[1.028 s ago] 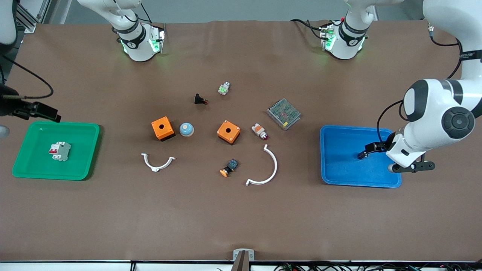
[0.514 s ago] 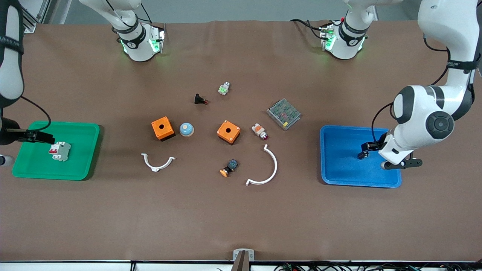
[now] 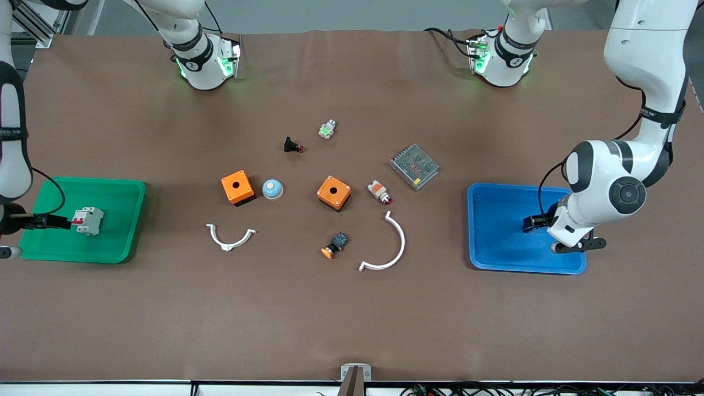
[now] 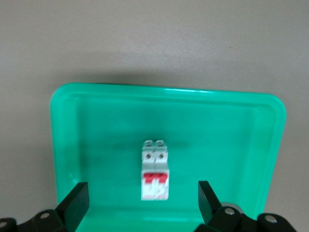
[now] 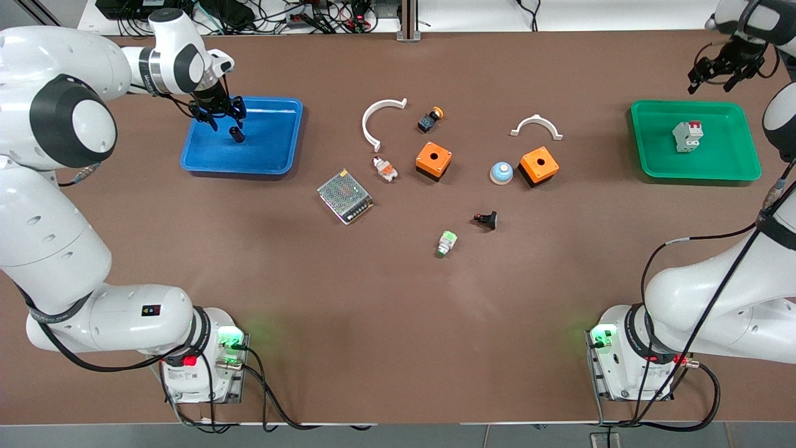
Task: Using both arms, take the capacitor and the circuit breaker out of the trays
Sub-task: 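Close the left gripper on the capacitor while the right gripper closes on the breaker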
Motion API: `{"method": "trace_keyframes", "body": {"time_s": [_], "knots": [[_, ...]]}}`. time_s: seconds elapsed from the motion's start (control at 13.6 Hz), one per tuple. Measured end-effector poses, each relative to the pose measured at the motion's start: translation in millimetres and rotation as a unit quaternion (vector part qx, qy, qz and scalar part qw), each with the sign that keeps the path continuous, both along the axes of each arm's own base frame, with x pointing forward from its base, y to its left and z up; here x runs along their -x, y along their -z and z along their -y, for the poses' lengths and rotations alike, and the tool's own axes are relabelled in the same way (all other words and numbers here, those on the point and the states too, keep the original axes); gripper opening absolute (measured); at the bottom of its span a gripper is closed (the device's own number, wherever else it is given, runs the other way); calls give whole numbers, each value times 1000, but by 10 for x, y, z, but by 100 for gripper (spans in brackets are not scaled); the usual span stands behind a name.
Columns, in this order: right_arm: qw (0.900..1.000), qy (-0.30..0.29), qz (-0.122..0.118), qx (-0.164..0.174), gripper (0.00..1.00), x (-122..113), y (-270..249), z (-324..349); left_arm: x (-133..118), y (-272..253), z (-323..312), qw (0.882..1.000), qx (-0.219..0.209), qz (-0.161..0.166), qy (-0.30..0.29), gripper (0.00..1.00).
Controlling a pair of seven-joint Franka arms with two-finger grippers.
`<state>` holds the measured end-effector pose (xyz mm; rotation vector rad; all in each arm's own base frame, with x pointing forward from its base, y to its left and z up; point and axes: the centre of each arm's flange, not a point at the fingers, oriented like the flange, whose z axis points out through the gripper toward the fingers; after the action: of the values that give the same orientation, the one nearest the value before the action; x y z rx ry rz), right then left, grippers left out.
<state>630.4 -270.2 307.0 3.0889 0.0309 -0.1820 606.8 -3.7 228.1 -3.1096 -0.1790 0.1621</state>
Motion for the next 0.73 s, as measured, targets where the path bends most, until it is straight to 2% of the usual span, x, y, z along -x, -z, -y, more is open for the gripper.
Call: {"method": "trace_keyframes", "body": {"time_s": [0.15,0.37,0.59,0.73], "knots": [[1000,-4,2,-1,100,56,186,46,-11,35,14,1000,1,5,1,73],[1000,-6,-7,-6,100,120,365,12,-7,97,17,1000,1,3,1,69],[1000,-2,-10,-8,99,226,567,46,-10,146,22,1000,2,4,2,59],[1000,4,-13,-10,98,329,684,109,-6,187,28,1000,3,3,2,57]]}}
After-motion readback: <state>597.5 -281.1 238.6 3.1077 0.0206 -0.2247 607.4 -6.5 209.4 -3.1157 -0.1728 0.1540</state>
